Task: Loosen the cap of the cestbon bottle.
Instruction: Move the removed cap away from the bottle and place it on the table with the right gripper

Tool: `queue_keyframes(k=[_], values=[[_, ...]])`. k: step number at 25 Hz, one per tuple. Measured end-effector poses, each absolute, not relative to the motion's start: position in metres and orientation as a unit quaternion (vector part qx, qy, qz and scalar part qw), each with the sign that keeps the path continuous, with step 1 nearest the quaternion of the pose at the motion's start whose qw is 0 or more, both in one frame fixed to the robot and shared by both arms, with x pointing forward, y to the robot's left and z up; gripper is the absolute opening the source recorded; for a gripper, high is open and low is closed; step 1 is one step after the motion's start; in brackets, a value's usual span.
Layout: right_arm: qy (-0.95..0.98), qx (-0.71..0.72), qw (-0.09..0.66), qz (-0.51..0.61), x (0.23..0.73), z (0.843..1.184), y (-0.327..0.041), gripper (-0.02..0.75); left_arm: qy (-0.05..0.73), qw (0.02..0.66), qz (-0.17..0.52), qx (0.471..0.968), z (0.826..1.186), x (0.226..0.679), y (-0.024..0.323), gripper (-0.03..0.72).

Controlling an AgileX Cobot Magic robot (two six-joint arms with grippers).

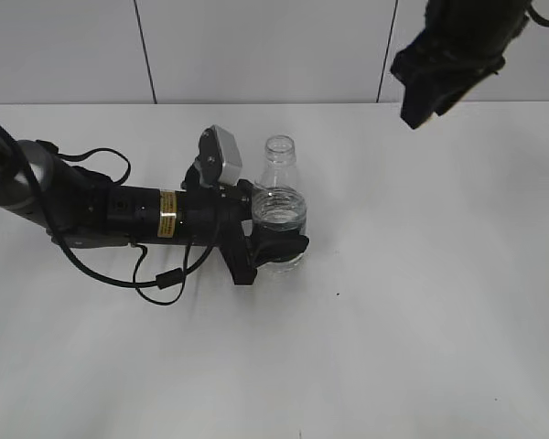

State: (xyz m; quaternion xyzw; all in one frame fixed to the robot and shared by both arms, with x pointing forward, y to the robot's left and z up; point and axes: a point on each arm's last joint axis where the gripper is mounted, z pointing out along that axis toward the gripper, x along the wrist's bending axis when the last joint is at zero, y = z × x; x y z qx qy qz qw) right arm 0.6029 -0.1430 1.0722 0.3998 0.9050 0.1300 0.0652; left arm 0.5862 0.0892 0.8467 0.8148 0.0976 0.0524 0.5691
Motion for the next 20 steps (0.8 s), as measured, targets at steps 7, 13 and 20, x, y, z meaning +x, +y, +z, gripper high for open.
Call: queue_keyframes(k=[7,13,20], values=[[0.863,0.490,0.035,0.117,0.611,1.024,-0.196,0.292,0.099,0.569,0.052,0.814,0.847,0.586,0.089,0.409],[0.834,0.531,0.061,0.138,0.609,0.980,-0.213,0.292,0.105,0.572,0.055,0.812,0.847,0.587,0.089,0.409],[0.817,0.551,0.067,0.154,0.611,0.940,-0.212,0.292,0.107,0.572,0.055,0.812,0.847,0.587,0.089,0.409]])
